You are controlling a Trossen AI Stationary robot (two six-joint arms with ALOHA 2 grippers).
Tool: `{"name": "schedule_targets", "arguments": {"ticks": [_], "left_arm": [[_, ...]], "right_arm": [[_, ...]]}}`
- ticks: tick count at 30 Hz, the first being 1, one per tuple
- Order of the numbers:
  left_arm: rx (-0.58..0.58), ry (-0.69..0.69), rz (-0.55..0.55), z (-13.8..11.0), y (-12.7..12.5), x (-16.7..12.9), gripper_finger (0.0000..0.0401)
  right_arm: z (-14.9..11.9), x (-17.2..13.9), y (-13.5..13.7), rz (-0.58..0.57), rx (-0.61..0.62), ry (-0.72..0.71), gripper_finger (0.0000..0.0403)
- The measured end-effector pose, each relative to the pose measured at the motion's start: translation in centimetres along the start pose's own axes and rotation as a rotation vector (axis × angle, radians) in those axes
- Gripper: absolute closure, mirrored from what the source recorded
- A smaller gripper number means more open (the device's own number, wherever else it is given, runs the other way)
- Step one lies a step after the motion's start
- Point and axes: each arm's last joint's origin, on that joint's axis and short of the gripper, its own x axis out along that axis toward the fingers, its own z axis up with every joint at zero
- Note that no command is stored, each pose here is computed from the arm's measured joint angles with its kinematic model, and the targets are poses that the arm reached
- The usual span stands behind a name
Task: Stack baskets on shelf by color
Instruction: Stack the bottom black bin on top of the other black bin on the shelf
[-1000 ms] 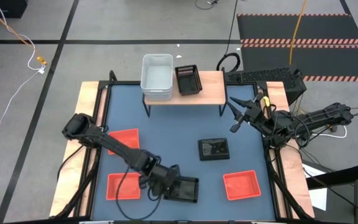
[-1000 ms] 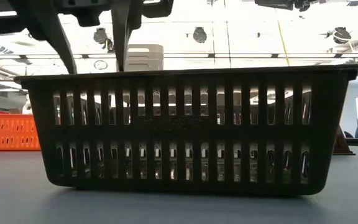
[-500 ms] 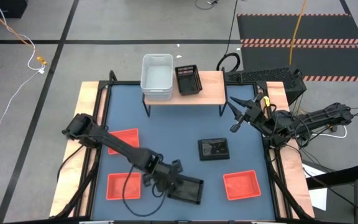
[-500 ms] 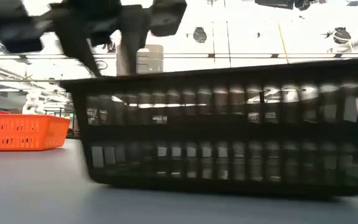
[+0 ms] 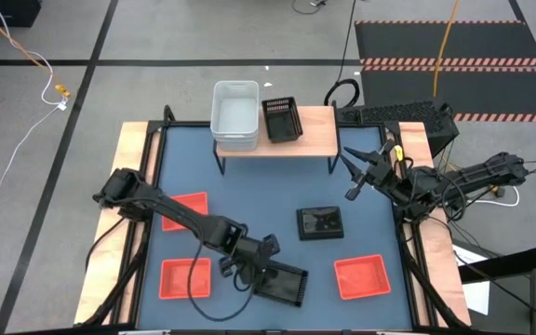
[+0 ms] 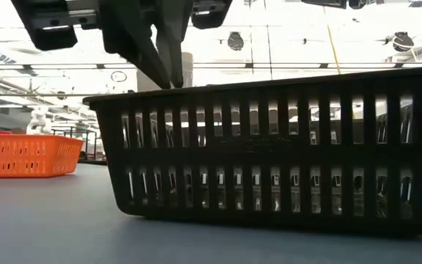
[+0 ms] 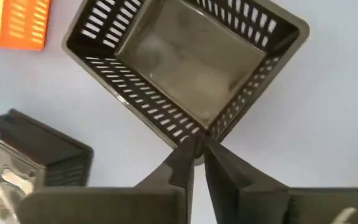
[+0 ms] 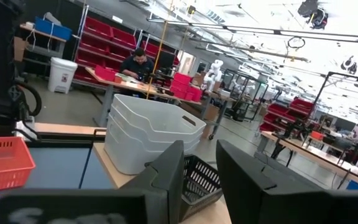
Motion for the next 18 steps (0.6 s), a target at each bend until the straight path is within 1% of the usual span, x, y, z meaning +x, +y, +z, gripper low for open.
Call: {"name": "schedule_targets", "arguments": {"ticks": [3,9,12,15,18], "left_arm": [[0.031,0.003,0.016,0.4,-0.1,0.5,0.0334],[0.067,0.054,-0.034,0.4,-1.1,3.0,0.0265],[0.119,0.098,-0.067,0.1,-1.7,4.1,0.0235],[0.185,0.114,-0.083,0.0,-1.9,4.7,0.022],[0.213,0.106,-0.073,0.1,-1.8,4.6,0.0222]], "right_arm": [[0.0,0.0,0.0,-0.001,-0.004,0.0,0.0312],[0.0,0.0,0.0,-0.001,-0.017,0.0,0.0312],[0.0,0.0,0.0,-0.001,-0.018,0.0,0.0312],[0.0,0.0,0.0,-0.001,-0.017,0.001,0.0312],[0.0,0.0,0.0,-0.001,-0.017,0.0,0.0312]]}}
